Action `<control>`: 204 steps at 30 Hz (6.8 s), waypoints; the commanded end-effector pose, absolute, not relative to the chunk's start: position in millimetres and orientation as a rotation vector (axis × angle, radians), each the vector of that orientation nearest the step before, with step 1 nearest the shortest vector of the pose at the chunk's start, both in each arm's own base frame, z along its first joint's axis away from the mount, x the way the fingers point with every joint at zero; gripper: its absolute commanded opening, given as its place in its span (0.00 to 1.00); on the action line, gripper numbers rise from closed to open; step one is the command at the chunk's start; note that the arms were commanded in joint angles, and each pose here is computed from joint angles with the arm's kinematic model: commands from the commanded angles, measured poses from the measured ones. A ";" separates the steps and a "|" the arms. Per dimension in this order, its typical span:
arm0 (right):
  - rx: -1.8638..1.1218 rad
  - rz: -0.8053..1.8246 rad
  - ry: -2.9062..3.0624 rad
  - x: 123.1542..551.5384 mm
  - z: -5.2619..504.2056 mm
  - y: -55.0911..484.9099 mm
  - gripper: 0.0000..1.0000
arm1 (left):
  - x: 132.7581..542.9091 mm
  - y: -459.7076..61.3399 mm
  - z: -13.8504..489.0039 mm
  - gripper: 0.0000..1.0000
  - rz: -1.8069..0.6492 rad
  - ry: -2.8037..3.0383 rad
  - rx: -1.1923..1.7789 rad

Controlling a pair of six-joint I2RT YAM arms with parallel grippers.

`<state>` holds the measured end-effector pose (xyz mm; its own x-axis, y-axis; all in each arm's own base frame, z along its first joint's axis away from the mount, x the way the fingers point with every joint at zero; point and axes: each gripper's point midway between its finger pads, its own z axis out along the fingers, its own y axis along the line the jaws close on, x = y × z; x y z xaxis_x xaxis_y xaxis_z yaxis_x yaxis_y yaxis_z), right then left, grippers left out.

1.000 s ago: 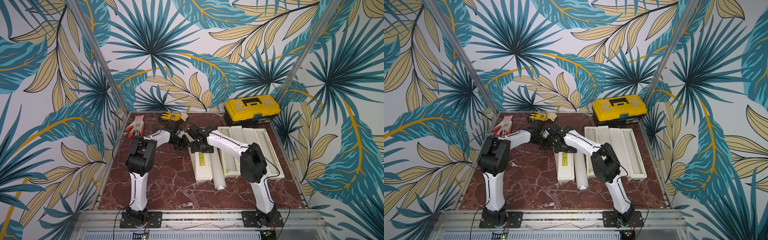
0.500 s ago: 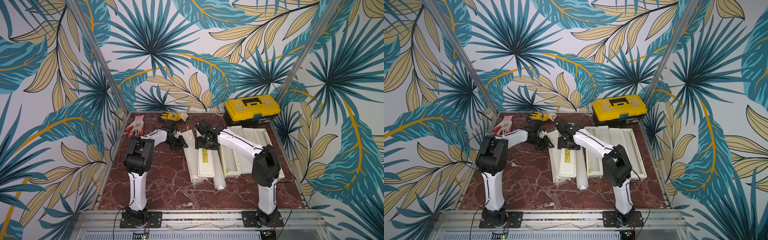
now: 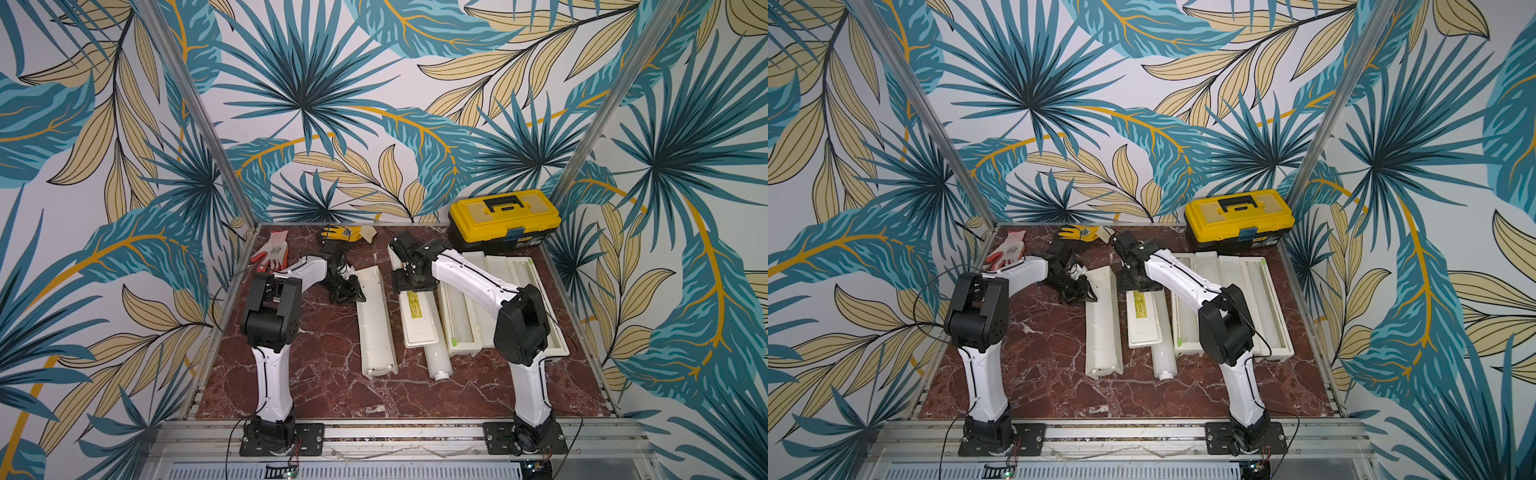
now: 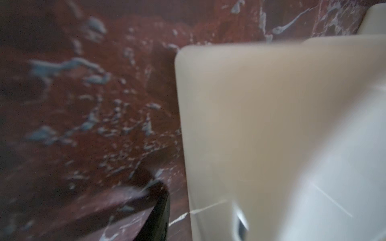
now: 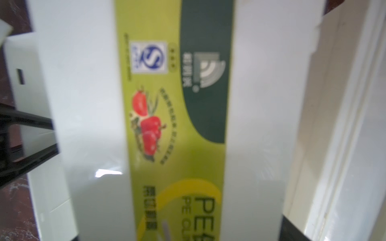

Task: Put plastic wrap rolls into dispensers
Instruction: Open the lid of the plastic wrap cutting box, then place the lid at the center of the board, then pick up the plastic wrap from the center of the board, then adjust the plastic wrap cutting box at the center of the board, then place the plastic wrap into the plastic wrap cutting box, then pick up the lid from the center of the board, then adjust the plastic wrap cutting box at the center of the board.

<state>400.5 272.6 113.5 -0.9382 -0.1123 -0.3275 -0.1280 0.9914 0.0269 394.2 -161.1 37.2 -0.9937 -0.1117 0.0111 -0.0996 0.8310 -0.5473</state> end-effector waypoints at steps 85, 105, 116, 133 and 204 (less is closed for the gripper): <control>-0.063 -0.042 2.856 358.5 162.6 218.8 0.46 | 394.6 -186.0 60.5 0.45 -1.071 2.813 -0.536; -0.028 0.338 2.853 365.1 173.4 279.8 0.45 | 386.3 -135.0 114.3 0.72 -0.741 2.731 -0.308; 0.018 0.597 2.799 368.8 174.8 374.8 0.41 | 308.4 -114.1 30.4 0.61 -0.876 2.998 -0.534; 0.065 0.389 2.902 363.0 118.3 377.4 0.40 | 280.5 -166.9 30.4 0.48 -1.086 3.015 -0.367; -0.043 -0.008 3.037 394.7 76.9 242.6 0.99 | 292.7 -162.3 7.2 0.56 -0.897 3.091 -0.563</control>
